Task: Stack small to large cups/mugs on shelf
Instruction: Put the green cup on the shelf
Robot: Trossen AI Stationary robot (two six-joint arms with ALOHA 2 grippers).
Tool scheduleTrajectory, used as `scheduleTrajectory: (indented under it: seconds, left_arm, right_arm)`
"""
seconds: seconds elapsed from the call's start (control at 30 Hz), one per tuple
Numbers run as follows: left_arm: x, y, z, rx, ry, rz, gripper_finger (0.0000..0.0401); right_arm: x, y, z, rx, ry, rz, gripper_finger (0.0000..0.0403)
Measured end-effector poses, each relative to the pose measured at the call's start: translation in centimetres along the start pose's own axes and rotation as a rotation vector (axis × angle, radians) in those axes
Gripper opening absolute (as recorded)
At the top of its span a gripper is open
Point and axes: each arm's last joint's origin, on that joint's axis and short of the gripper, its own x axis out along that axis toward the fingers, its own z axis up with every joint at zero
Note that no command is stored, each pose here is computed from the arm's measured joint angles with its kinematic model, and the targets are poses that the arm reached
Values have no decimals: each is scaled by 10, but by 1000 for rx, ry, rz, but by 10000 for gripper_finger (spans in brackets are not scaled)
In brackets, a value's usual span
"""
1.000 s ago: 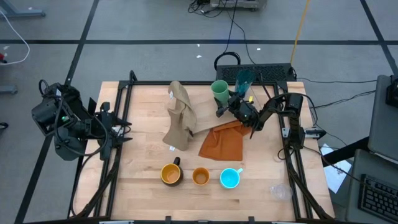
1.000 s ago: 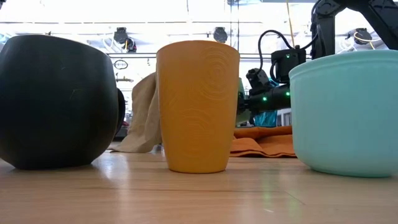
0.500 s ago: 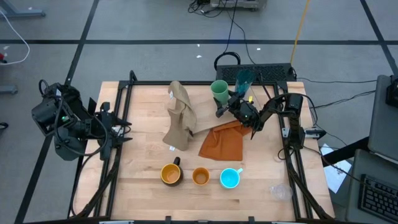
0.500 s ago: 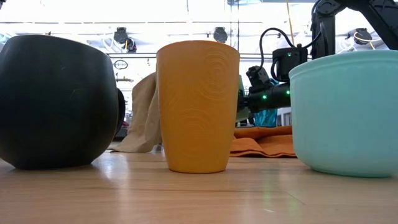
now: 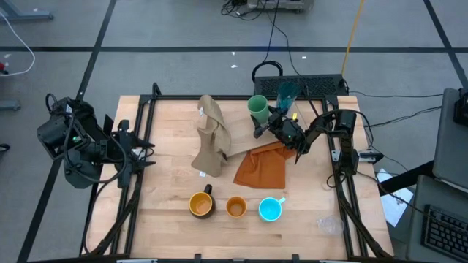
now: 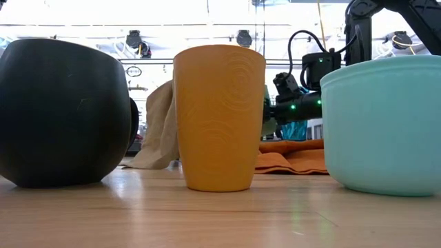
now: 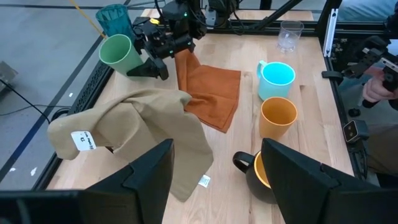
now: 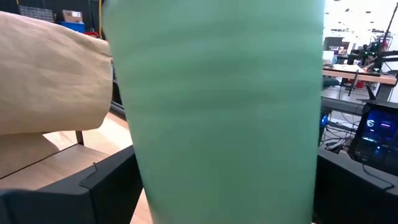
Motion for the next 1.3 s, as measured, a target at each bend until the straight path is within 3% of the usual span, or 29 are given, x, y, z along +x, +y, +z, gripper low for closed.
scheduleTrajectory:
  seconds: [0.87,1.1,1.3]
  left_arm:
    - [0,0,0,-9,1,-1,241]
    - [0,0,0,-8,1,-1,241]
    - [0,0,0,-5,1,-1,241]
  right_arm:
    - [-9,9,5,-63,-5,-16,374]
    - [-22,1,17,1,17,-10,396]
    - [-22,2,19,-26,27,13,398]
